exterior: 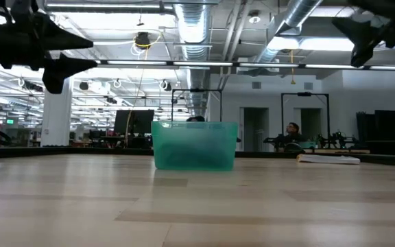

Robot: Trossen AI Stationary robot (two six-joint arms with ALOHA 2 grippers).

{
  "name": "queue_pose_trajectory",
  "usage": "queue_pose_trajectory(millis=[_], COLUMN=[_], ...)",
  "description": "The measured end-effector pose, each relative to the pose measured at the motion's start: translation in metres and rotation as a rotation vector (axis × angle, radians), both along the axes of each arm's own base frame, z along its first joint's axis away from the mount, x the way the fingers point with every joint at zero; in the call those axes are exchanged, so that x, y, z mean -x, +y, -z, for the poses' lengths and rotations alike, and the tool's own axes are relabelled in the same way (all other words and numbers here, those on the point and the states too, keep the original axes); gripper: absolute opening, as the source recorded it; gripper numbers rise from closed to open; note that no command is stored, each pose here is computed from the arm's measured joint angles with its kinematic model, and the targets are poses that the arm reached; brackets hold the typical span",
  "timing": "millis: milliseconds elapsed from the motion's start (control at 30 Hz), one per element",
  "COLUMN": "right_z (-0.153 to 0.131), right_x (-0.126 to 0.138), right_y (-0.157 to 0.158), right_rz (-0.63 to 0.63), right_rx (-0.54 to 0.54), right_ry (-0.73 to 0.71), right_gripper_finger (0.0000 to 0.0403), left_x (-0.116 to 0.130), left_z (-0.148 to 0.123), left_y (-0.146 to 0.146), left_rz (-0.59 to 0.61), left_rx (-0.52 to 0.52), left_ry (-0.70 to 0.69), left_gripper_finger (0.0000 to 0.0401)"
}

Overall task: Pick and place USB-C Cables
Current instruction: Return to Home Position

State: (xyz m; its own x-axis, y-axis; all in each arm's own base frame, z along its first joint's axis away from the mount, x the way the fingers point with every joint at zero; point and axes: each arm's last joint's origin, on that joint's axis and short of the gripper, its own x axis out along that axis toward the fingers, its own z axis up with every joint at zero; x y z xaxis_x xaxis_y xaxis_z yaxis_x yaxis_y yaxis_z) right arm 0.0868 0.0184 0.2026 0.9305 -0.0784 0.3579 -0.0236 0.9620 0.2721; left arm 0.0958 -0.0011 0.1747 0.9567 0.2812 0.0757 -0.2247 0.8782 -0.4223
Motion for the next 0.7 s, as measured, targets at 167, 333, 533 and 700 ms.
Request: queue_pose_trajectory(millis=[167, 333, 533, 700], right_z=[0.004, 0.012, 0.021, 0.028], right_x=[-0.002, -0.004, -0.006, -0.007], right_y=[0.0, 0.001, 0.002, 0.002], right_rz=[-0.003, -0.005, -0.004, -0.003], right_rx=[-0.027, -0.002, 0.03, 0.054], right_ry=[0.045, 0.124, 0.218, 0.287], right_gripper_finger=[0.0226, 0.0226, 0.0226, 0.0226], left_x=[0.0, 0.0, 0.0, 0.0], left_z=[0.001, 0.001, 0.001, 0.001], left_y=[0.001, 0.001, 0.001, 0.001], left_rz=[-0.03, -0.029, -0.029, -0.03], left_rx=[0.017, 0.018, 0.019, 0.019], left_ry=[0.004, 0.005, 0.005, 0.005], left_gripper_finger=[0.0214, 0.0214, 0.0214, 0.0214])
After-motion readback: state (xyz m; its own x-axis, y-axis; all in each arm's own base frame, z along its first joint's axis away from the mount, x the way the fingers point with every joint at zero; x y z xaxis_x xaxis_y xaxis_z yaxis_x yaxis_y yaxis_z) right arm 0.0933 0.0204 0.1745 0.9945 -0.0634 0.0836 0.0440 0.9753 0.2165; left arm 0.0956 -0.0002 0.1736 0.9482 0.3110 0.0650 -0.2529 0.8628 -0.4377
